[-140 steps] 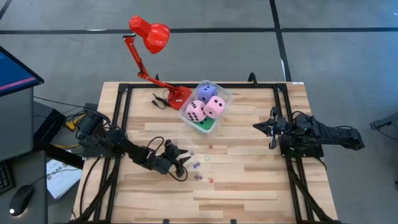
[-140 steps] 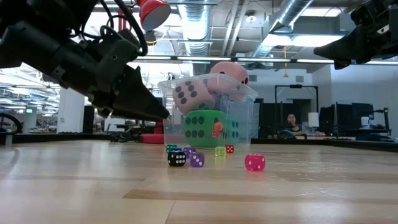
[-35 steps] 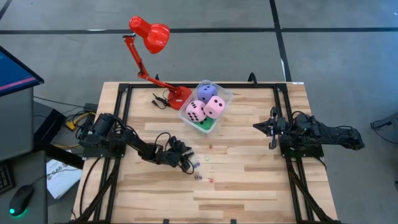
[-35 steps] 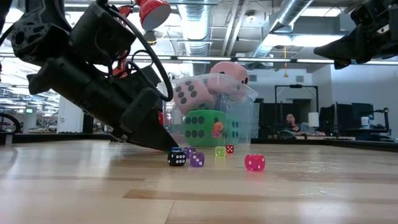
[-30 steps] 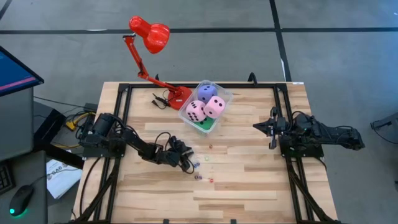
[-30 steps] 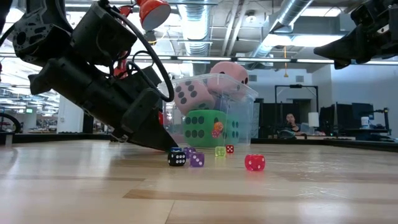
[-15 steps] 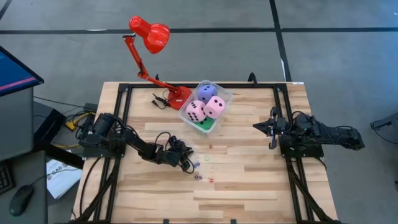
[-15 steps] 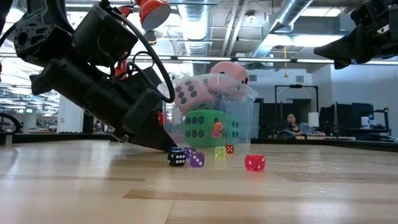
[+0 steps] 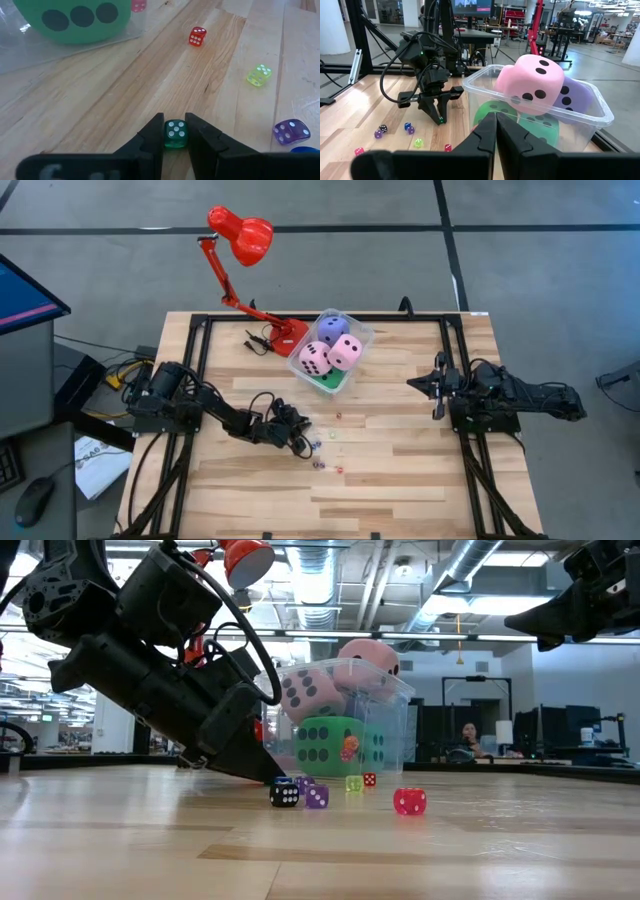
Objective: Pick & Place Dice
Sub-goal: Put the small green dice into the transparent bin, then put the small blue dice into the transparent bin
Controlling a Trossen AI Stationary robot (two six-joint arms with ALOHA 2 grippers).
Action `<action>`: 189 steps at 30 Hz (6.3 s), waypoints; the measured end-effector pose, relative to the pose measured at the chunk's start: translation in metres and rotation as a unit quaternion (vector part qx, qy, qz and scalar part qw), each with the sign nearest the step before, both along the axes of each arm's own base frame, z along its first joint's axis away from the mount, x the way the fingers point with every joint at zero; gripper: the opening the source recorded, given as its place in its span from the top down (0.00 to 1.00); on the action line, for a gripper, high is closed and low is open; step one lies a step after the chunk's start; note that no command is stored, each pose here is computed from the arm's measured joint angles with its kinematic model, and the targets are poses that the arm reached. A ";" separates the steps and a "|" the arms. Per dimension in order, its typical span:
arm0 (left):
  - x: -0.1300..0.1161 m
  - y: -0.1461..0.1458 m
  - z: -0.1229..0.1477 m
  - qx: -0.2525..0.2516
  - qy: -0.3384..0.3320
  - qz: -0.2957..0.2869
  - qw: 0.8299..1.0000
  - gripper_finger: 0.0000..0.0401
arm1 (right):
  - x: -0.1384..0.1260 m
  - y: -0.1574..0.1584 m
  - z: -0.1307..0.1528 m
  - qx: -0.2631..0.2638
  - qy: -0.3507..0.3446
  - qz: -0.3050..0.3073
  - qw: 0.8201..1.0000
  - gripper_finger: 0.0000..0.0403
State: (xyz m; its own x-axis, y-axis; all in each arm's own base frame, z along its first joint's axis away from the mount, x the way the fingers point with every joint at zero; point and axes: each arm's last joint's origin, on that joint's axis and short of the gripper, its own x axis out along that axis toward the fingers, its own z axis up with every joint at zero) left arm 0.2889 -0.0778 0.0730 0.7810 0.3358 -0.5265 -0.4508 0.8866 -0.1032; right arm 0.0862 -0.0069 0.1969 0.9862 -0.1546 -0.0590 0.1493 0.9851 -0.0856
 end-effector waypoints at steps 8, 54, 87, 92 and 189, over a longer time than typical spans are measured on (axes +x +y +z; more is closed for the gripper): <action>0.000 0.000 0.000 0.000 0.000 0.000 1.000 0.85 | 0.000 0.000 0.000 0.000 0.000 0.000 1.000 0.98; -0.001 0.088 0.125 0.130 -0.157 0.091 0.975 0.86 | 0.000 0.000 0.001 0.000 -0.003 0.000 1.000 0.98; 0.000 0.091 0.125 0.118 -0.164 0.069 0.977 0.72 | 0.000 0.000 0.000 0.000 -0.001 0.000 1.000 0.98; 0.001 0.087 0.129 0.099 -0.180 0.018 0.979 0.75 | 0.000 0.000 0.001 0.000 -0.004 0.000 1.000 0.98; -0.011 -0.011 0.103 0.047 -0.127 -0.132 0.982 0.26 | 0.000 0.001 -0.001 -0.003 0.005 0.006 1.000 0.98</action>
State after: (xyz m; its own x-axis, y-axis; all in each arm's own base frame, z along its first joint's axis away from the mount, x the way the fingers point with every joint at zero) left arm 0.2782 -0.0890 0.1763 0.9493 0.1421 -0.2805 -0.1747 0.9801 -0.0946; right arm 0.0862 -0.0059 0.1960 0.9874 -0.1431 -0.0676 0.1365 0.9862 -0.0938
